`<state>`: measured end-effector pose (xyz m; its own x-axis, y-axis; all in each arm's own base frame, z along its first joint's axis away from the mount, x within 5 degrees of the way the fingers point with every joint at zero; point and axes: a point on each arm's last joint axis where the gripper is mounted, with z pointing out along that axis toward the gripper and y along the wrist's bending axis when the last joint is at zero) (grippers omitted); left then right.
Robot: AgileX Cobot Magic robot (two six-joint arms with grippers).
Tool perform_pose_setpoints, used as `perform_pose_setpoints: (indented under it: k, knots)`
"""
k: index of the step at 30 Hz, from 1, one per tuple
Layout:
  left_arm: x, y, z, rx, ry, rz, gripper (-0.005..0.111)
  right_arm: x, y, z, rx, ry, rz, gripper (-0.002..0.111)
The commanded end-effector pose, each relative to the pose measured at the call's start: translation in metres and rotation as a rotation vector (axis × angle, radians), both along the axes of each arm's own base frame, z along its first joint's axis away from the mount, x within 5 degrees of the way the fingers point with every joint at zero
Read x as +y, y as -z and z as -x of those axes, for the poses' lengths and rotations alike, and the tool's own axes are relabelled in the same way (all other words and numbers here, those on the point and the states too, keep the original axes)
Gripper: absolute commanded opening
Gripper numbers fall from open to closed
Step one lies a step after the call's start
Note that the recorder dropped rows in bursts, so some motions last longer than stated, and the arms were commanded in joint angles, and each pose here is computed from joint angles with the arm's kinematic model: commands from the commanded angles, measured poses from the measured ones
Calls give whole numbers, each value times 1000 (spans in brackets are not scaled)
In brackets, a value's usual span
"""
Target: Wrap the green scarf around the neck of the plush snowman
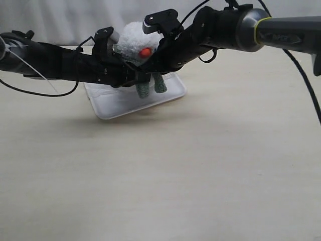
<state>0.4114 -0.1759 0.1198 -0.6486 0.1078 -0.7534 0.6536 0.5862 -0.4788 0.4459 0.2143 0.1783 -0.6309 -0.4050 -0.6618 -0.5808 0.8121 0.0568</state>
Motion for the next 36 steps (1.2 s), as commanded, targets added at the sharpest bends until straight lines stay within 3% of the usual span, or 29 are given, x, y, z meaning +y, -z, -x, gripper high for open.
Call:
perform_pose_setpoints:
  k: [1,5,12,15,21,32,36]
  knots:
    - [-2,8,0,23,5,17,0,3,2,1,3,-12,-1,4]
    - [-6,5,3,3,60,53,5,4,-3,1,-5,8,-35,4]
    - [-6,5,4,-25,87,42,50,5,-1,3,25,3,-41,23]
    - [-7,4,4,-24,87,49,59,6,0,5,53,-3,-45,35]
    - [-15,4,8,-48,115,37,59,10,0,11,115,-51,-88,49]
    - [-20,2,12,-104,183,50,59,16,-1,16,154,-99,-137,49]
    - [-13,10,4,-49,66,-39,56,14,-1,14,127,-99,-106,40]
